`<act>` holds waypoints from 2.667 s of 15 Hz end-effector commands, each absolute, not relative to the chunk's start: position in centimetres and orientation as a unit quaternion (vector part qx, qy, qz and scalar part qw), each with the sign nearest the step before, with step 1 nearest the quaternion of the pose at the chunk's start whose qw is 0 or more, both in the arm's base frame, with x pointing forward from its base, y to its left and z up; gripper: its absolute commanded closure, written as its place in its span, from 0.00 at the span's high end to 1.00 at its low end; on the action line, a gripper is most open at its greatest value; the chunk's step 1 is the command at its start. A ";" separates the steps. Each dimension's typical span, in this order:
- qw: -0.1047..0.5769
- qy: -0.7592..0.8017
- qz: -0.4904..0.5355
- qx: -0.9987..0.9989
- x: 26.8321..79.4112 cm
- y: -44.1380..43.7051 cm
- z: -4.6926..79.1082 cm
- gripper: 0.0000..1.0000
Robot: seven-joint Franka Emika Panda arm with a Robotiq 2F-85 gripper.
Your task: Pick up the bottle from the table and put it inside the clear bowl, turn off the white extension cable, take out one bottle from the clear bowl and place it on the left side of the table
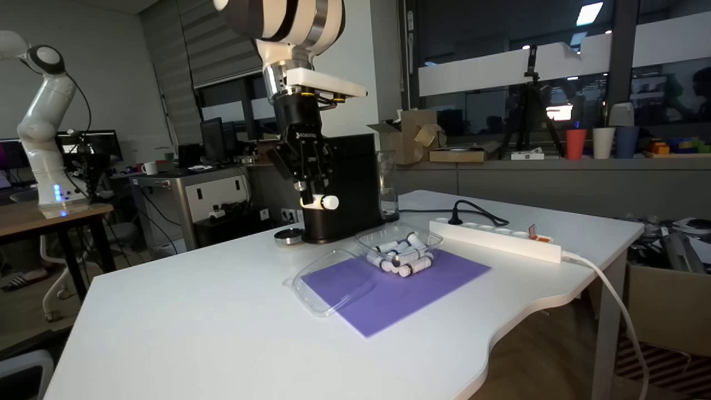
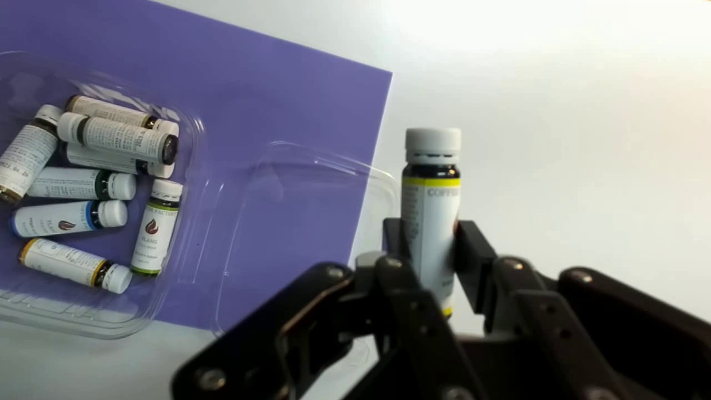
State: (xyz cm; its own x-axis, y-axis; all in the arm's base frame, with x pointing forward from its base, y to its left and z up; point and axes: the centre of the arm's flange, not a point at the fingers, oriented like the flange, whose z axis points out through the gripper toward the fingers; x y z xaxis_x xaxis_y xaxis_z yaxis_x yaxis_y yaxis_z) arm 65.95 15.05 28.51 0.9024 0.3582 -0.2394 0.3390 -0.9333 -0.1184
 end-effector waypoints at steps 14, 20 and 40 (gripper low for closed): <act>0.024 -0.190 0.123 -0.974 66.7 17.3 24.9 0.07; 0.034 -0.167 0.097 -0.981 67.4 19.7 19.8 0.07; 0.070 -0.066 0.051 -0.994 68.6 25.0 10.6 0.52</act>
State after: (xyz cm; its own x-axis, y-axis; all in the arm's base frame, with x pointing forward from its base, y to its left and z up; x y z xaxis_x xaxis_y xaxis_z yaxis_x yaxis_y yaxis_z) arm 67.55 24.19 10.55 0.9807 0.1742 -0.0883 0.1596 -0.9755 -0.1517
